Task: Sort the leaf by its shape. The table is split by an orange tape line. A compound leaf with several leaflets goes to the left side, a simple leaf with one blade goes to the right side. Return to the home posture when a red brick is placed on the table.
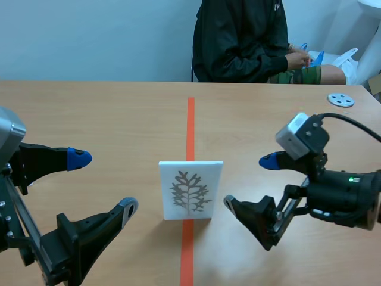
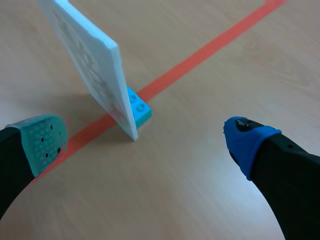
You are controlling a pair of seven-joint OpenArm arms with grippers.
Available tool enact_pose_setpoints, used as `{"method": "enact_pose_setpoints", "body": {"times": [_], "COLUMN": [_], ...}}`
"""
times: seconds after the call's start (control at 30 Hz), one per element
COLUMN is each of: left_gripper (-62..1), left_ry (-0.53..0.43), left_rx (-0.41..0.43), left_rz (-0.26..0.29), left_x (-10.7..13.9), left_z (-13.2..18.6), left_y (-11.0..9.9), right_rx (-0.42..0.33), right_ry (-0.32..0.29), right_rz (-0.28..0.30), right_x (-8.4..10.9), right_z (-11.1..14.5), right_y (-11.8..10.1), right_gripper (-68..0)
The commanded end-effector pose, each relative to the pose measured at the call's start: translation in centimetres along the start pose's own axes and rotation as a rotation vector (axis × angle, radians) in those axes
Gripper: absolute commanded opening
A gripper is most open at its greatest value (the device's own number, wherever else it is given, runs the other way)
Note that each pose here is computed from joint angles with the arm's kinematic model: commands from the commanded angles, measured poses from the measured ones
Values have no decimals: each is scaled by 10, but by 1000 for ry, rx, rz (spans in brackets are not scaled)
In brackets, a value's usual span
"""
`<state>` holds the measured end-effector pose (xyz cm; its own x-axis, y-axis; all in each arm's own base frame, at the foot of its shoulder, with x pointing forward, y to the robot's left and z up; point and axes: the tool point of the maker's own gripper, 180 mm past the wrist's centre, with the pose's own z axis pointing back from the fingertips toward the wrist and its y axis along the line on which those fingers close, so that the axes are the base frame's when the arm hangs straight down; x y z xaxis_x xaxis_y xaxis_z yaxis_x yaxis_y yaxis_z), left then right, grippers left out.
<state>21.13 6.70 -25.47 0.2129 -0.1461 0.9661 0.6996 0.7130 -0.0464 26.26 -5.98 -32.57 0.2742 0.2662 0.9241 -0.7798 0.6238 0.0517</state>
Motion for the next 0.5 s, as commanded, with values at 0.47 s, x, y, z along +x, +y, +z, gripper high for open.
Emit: {"method": "enact_pose_setpoints", "body": {"times": [0.47], "left_gripper": [14], "left_ry": [-31], "left_rx": [-2], "left_rz": [-2], "left_x": [8], "left_z": [-1], "left_y": [1], "right_rx": [123], "right_ry": [-75], "right_rz": [161], "right_x": [19], "right_z": [-57], "right_y": [30], "right_gripper": [4]}}
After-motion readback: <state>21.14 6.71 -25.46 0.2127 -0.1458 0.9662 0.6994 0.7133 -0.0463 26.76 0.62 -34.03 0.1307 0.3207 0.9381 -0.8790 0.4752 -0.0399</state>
